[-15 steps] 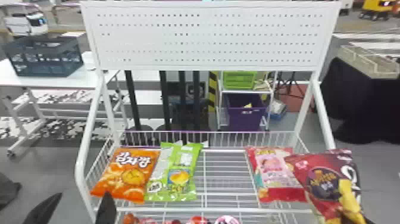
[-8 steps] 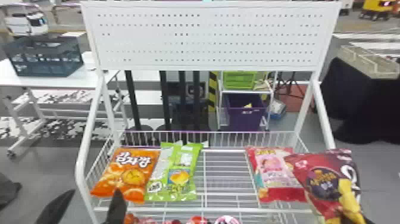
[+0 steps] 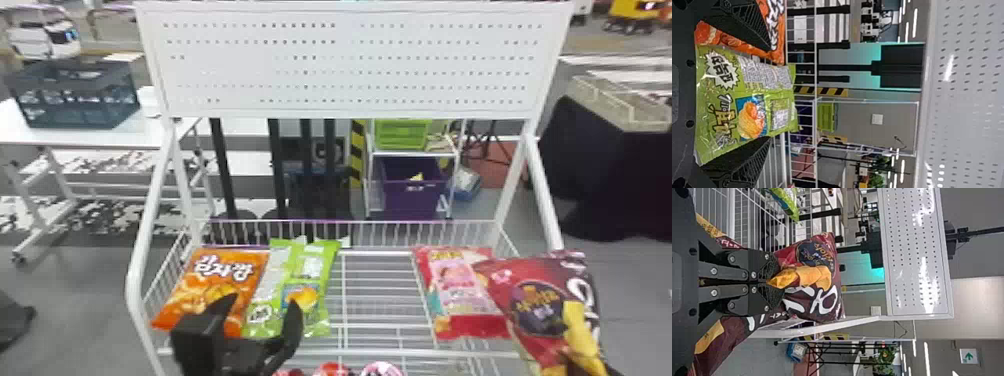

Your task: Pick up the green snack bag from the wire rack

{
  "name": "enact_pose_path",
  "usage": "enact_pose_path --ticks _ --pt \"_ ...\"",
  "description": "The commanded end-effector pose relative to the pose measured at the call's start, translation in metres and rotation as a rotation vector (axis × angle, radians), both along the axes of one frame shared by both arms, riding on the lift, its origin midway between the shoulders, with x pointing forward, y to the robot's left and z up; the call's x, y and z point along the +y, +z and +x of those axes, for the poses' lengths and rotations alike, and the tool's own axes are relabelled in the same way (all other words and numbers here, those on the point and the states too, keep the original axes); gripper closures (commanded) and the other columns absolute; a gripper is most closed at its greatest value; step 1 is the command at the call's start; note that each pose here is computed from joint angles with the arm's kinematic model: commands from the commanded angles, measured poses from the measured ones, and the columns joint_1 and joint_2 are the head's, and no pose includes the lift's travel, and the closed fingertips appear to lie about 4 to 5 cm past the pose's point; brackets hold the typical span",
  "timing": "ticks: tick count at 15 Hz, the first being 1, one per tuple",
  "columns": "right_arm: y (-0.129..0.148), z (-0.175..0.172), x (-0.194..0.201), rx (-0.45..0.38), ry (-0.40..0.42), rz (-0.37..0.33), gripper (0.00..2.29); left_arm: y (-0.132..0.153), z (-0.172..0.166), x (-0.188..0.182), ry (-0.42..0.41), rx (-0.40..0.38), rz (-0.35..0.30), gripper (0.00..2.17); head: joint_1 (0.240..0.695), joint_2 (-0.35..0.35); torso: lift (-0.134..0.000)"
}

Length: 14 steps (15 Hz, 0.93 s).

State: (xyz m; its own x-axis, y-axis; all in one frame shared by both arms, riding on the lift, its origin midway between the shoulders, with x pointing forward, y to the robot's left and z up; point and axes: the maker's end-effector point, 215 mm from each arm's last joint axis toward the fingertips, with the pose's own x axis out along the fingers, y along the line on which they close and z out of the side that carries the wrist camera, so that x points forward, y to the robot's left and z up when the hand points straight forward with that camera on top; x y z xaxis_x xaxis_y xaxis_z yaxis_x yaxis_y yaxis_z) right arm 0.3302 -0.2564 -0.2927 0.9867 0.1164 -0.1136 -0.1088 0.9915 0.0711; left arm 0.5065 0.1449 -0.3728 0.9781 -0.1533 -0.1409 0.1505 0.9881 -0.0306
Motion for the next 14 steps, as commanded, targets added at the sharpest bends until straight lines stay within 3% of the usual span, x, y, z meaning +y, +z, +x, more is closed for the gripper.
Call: enact_pose_path --ticks 1,3,8,10,12,14 --pt "-0.003 0.001 0.001 0.004 0.002 0.001 2.18 -0.031 0.032 -0.01 -0.007 0.059 0.015 0.08 0.499 0.0 0.0" --pt "-0.006 0.002 0.0 0.005 0.001 -0.001 2.18 -0.049 0.051 -0.012 -0.011 0.091 0.036 0.08 0.499 0.0 0.0" --pt "-0.011 0.002 0.004 0.013 0.009 0.002 2.18 -0.063 0.079 -0.017 -0.016 0.129 0.049 0.09 0.499 0.0 0.0" --pt "-0.011 0.003 0.004 0.012 0.009 0.002 2.18 -0.067 0.079 -0.017 -0.019 0.145 0.058 0.33 0.499 0.0 0.0" --pt "-0.011 0.003 0.005 0.012 0.01 0.002 2.18 -0.071 0.077 -0.017 -0.022 0.158 0.063 0.74 0.499 0.0 0.0" --pt "-0.011 0.004 0.007 0.01 0.014 0.003 2.18 -0.068 0.073 -0.019 -0.016 0.161 0.064 1.75 0.499 0.0 0.0"
